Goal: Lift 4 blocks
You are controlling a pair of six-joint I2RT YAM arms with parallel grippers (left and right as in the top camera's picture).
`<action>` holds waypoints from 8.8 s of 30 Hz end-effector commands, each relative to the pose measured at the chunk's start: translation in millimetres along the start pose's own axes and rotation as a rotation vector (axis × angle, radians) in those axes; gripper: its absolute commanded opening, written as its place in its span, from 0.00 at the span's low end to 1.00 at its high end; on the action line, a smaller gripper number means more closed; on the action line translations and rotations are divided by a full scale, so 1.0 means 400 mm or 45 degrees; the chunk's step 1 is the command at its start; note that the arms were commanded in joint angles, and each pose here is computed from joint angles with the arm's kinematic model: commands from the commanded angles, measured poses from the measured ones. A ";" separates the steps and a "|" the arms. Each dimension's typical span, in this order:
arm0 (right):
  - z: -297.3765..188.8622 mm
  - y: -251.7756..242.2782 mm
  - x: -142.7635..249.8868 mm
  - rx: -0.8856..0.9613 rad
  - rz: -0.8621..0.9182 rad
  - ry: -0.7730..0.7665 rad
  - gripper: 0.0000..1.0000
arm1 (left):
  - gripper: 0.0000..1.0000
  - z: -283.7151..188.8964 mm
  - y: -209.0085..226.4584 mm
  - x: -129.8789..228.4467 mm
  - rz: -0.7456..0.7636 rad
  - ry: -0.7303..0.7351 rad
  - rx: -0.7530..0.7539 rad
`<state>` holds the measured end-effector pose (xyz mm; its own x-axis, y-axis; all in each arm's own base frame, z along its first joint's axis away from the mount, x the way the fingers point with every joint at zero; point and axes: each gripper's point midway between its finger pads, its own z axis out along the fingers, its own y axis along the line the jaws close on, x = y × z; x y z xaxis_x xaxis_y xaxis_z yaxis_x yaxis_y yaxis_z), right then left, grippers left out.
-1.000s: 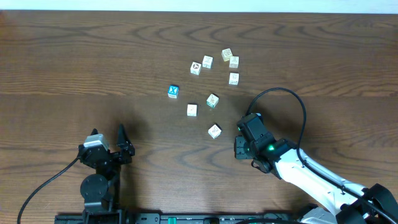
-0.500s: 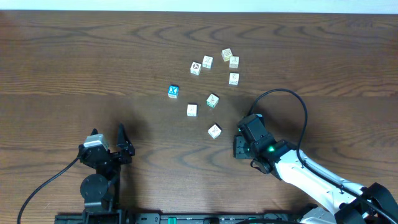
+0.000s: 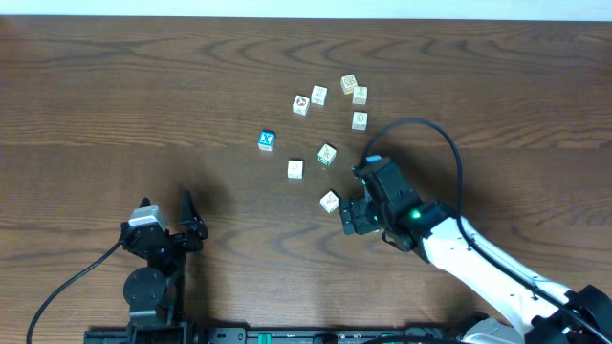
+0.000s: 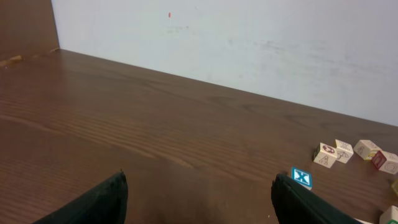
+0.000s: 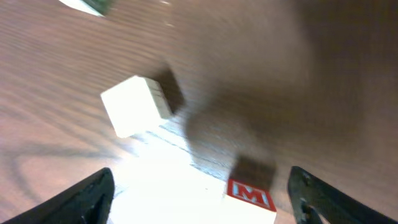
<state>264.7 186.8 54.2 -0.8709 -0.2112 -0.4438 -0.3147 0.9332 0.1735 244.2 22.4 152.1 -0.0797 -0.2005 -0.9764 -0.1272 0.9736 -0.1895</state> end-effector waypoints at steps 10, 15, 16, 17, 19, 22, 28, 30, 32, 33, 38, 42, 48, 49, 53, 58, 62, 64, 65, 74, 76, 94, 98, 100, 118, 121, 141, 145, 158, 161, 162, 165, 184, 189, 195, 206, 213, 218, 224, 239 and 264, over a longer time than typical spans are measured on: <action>-0.014 0.049 -0.059 -0.072 -0.370 -0.034 0.92 | 0.74 0.001 0.016 0.041 0.009 0.069 -0.040; 0.032 0.057 -0.050 -0.100 -0.379 0.005 0.91 | 0.74 0.001 0.016 0.041 0.009 0.069 -0.040; 0.043 0.061 -0.047 -0.112 -0.378 0.015 0.91 | 0.75 0.001 0.016 0.041 0.009 0.069 -0.040; 0.053 0.065 -0.045 -0.124 -0.377 0.024 0.91 | 0.74 0.001 0.016 0.041 0.009 0.069 -0.040; 0.073 0.075 -0.039 -0.156 -0.376 0.046 0.90 | 0.74 0.001 0.016 0.041 0.009 0.069 -0.040; 0.092 0.094 -0.035 -0.202 -0.387 0.072 0.88 | 0.74 0.001 0.016 0.041 0.009 0.069 -0.040; 0.115 0.131 -0.027 -0.223 -0.443 0.091 0.86 | 0.75 0.001 0.016 0.041 0.009 0.069 -0.040; 0.120 0.139 -0.019 -0.228 -0.465 0.099 0.85 | 0.74 0.001 0.016 0.041 0.009 0.069 -0.040; 0.124 0.145 -0.014 -0.231 -0.477 0.103 0.82 | 0.75 0.001 0.016 0.041 0.009 0.069 -0.040; 0.126 0.146 -0.013 -0.232 -0.479 0.106 0.80 | 0.74 0.001 0.016 0.041 0.009 0.069 -0.040; 0.133 0.126 -0.018 -0.168 -0.474 0.099 0.67 | 0.74 0.001 0.016 0.041 0.009 0.069 -0.040; 0.134 0.116 -0.023 -0.137 -0.466 0.091 0.61 | 0.74 0.001 0.016 0.041 0.009 0.069 -0.040; 0.137 0.091 -0.033 -0.056 -0.402 0.076 0.47 | 0.74 0.001 0.016 0.041 0.009 0.069 -0.040; 0.137 0.087 -0.035 -0.042 -0.396 0.072 0.45 | 0.74 0.001 0.016 0.041 0.009 0.069 -0.040; 0.137 0.072 -0.042 0.007 -0.350 0.060 0.39 | 0.74 0.001 0.016 0.041 0.009 0.069 -0.040; 0.138 0.071 -0.047 0.014 -0.337 0.048 0.36 | 0.75 0.001 0.016 0.041 0.009 0.069 -0.040; 0.138 0.080 -0.048 -0.008 -0.341 0.045 0.42 | 0.74 0.001 0.016 0.041 0.009 0.069 -0.040; 0.138 0.085 -0.046 -0.016 -0.344 0.047 0.43 | 0.74 0.001 0.016 0.041 0.009 0.069 -0.040; 0.138 0.086 -0.045 -0.020 -0.344 0.048 0.42 | 0.74 0.001 0.016 0.041 0.009 0.069 -0.040; 0.139 0.087 -0.049 -0.022 -0.346 0.040 0.43 | 0.74 0.001 0.016 0.041 0.009 0.069 -0.040; 0.139 0.089 -0.051 -0.023 -0.354 0.035 0.43 | 0.74 0.001 0.016 0.041 0.009 0.069 -0.040; 0.141 0.077 -0.063 0.014 -0.352 0.011 0.40 | 0.74 0.001 0.016 0.041 0.009 0.069 -0.040; 0.141 0.077 -0.063 0.015 -0.352 0.011 0.40 | 0.74 0.001 0.016 0.041 0.009 0.069 -0.040; 0.141 0.076 -0.063 0.016 -0.352 0.011 0.40 | 0.74 0.001 0.016 0.041 0.009 0.069 -0.040; 0.141 0.076 -0.062 0.017 -0.323 0.014 0.24 | 0.75 0.001 0.016 0.041 0.009 0.069 -0.040; 0.140 0.075 -0.064 0.022 -0.323 0.010 0.25 | 0.74 0.001 0.016 0.041 0.009 0.069 -0.040; -0.014 0.042 -0.208 0.281 -0.329 0.010 0.23 | 0.75 0.001 0.016 0.041 0.009 0.069 -0.040; -0.052 -0.005 -0.215 0.386 -0.242 0.041 0.18 | 0.74 0.001 0.016 0.041 0.009 0.069 -0.040; -0.333 -0.215 -0.235 0.488 0.105 -0.106 0.10 | 0.74 0.001 0.016 0.041 0.009 0.069 -0.040; -0.428 -0.265 -0.218 0.505 0.202 -0.185 0.11 | 0.74 0.001 0.016 0.041 0.009 0.069 -0.040; -0.453 -0.274 -0.210 0.499 0.229 -0.205 0.11 | 0.75 0.001 0.016 0.041 0.009 0.068 -0.040; -0.505 -0.281 -0.178 0.456 0.285 -0.235 0.11 | 0.74 0.001 0.016 0.041 0.009 0.069 -0.040; -0.234 -0.256 0.081 0.221 0.589 -0.060 0.17 | 0.75 0.001 0.016 0.041 0.009 0.069 -0.040; -0.160 -0.235 0.108 0.122 0.590 -0.021 0.23 | 0.74 0.001 0.016 0.041 0.009 0.069 -0.040; -0.097 -0.210 0.134 0.074 0.557 0.059 0.22 | 0.75 0.001 0.016 0.041 0.009 0.069 -0.040; -0.005 -0.131 0.134 0.017 0.383 0.132 0.23 | 0.74 0.001 0.016 0.041 0.009 0.069 -0.040; 0.009 -0.130 0.138 0.030 0.369 0.144 0.23 | 0.75 0.001 0.016 0.041 0.009 0.069 -0.040; 0.010 -0.132 0.129 0.034 0.366 0.123 0.24 | 0.74 0.001 0.016 0.041 0.009 0.069 -0.040; 0.012 -0.132 0.108 0.030 0.361 0.079 0.27 | 0.74 0.001 0.016 0.041 0.009 0.069 -0.040; 0.012 -0.133 0.109 0.033 0.362 0.082 0.36 | 0.74 0.001 0.016 0.041 0.009 0.069 -0.040; 0.011 -0.135 0.118 0.040 0.363 0.099 0.40 | 0.74 0.001 0.016 0.041 0.009 0.068 -0.040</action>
<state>244.6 127.5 22.8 -0.9468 0.0522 -0.3177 -0.0350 0.9642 0.2629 244.2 22.4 152.1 -0.0797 -0.2005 -0.9764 -0.1272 0.9736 -0.1895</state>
